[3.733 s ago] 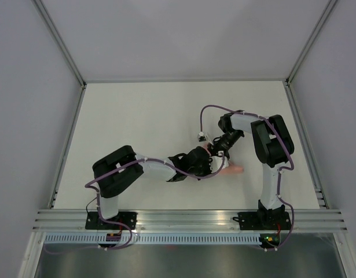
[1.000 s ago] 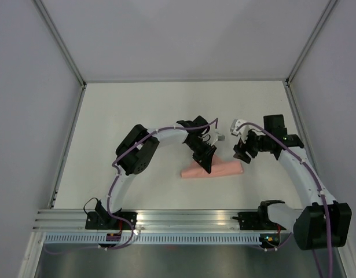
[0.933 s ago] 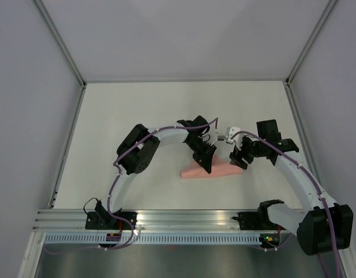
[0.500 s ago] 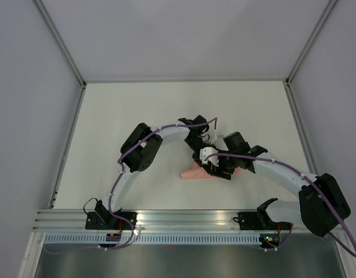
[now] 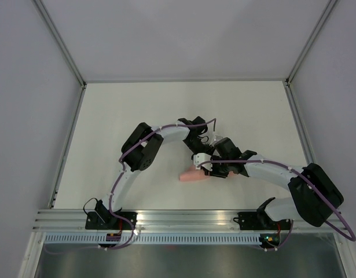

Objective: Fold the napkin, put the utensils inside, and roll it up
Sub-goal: Roll the napkin with the utensil

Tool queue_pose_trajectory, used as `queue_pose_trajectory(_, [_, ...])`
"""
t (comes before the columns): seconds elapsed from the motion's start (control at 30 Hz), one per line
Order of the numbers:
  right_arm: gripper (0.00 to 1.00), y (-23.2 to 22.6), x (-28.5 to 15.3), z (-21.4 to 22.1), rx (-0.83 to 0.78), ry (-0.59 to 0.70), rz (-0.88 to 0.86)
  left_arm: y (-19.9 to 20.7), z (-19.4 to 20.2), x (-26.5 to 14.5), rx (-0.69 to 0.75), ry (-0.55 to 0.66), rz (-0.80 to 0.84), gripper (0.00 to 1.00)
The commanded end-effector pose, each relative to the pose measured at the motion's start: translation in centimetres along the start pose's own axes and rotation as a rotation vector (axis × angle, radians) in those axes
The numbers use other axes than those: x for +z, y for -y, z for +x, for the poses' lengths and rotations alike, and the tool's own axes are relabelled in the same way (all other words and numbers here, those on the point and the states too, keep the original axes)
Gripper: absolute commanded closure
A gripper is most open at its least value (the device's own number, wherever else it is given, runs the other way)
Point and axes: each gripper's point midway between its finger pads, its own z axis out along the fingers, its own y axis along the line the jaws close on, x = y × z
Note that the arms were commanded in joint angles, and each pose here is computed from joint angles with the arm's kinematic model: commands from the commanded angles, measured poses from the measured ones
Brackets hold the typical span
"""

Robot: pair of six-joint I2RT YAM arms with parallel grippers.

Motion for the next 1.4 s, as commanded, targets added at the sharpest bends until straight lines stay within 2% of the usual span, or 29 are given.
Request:
queue_pose_trajectory(0.0, [0.62,0.5,0.4,0.4,0.000,-0.016,0.024,-2.8,1.1,0.1,-0.011,-0.018,-0.116,0.53])
queue_pose_trajectory(0.07, [0.68,0.1,0.4,0.6,0.001,-0.019,0.007,-2.2,0.0,-0.8,0.000,0.029,-0.117,0.47])
queue_pose_trajectory(0.13, [0.74,-0.2,0.3,0.4,0.002,-0.014,-0.009,-1.9,-0.9,-1.7,-0.003,0.069,-0.119,0.46])
queue_pose_trajectory(0.23, [0.78,-0.5,0.2,0.2,0.009,-0.004,-0.045,-1.1,-2.2,-3.4,-0.012,0.137,-0.115,0.46])
queue_pose_trajectory(0.5, [0.79,-1.6,-0.2,0.5,0.053,0.000,-0.212,0.1,-5.2,-8.9,-0.009,0.338,-0.143,0.45])
queue_pose_trajectory(0.7, [0.79,-2.4,-0.7,0.7,0.114,0.009,-0.393,0.8,-7.0,-14.8,0.002,0.563,-0.243,0.46])
queue_pose_trajectory(0.9, [0.79,-1.5,-1.2,1.1,0.184,0.009,-0.594,0.9,-6.4,-20.6,0.027,0.827,-0.421,0.48])
queue_pose_trajectory(0.93, [0.79,-1.5,-0.7,1.7,0.200,0.010,-0.628,0.2,-5.2,-20.2,0.010,0.833,-0.446,0.48])
queue_pose_trajectory(0.97, [0.79,-1.8,-0.9,1.9,0.222,0.001,-0.660,1.4,-5.7,-21.9,0.057,0.908,-0.477,0.48])
queue_pose_trajectory(1.07, [0.79,-1.5,-0.6,2.4,0.258,0.006,-0.727,1.1,-4.1,-22.3,0.060,0.979,-0.516,0.49])
queue_pose_trajectory(1.1, [0.79,-0.8,-0.5,2.1,0.255,0.012,-0.726,2.8,-4.5,-23.4,0.120,1.047,-0.510,0.49])
queue_pose_trajectory(1.17, [0.80,-1.3,-0.2,2.6,0.283,0.001,-0.779,2.3,-3.0,-23.1,0.125,1.085,-0.542,0.49])
queue_pose_trajectory(1.2, [0.79,-0.9,0.0,2.4,0.284,0.006,-0.781,4.0,-3.2,-24.2,0.200,1.150,-0.543,0.49])
queue_pose_trajectory(1.27, [0.79,-1.1,0.3,2.7,0.306,-0.003,-0.806,3.5,-1.7,-22.8,0.225,1.143,-0.567,0.48])
queue_pose_trajectory(1.37, [0.79,-0.9,0.6,2.7,0.319,-0.005,-0.822,4.6,-0.9,-21.4,0.348,1.129,-0.640,0.46])
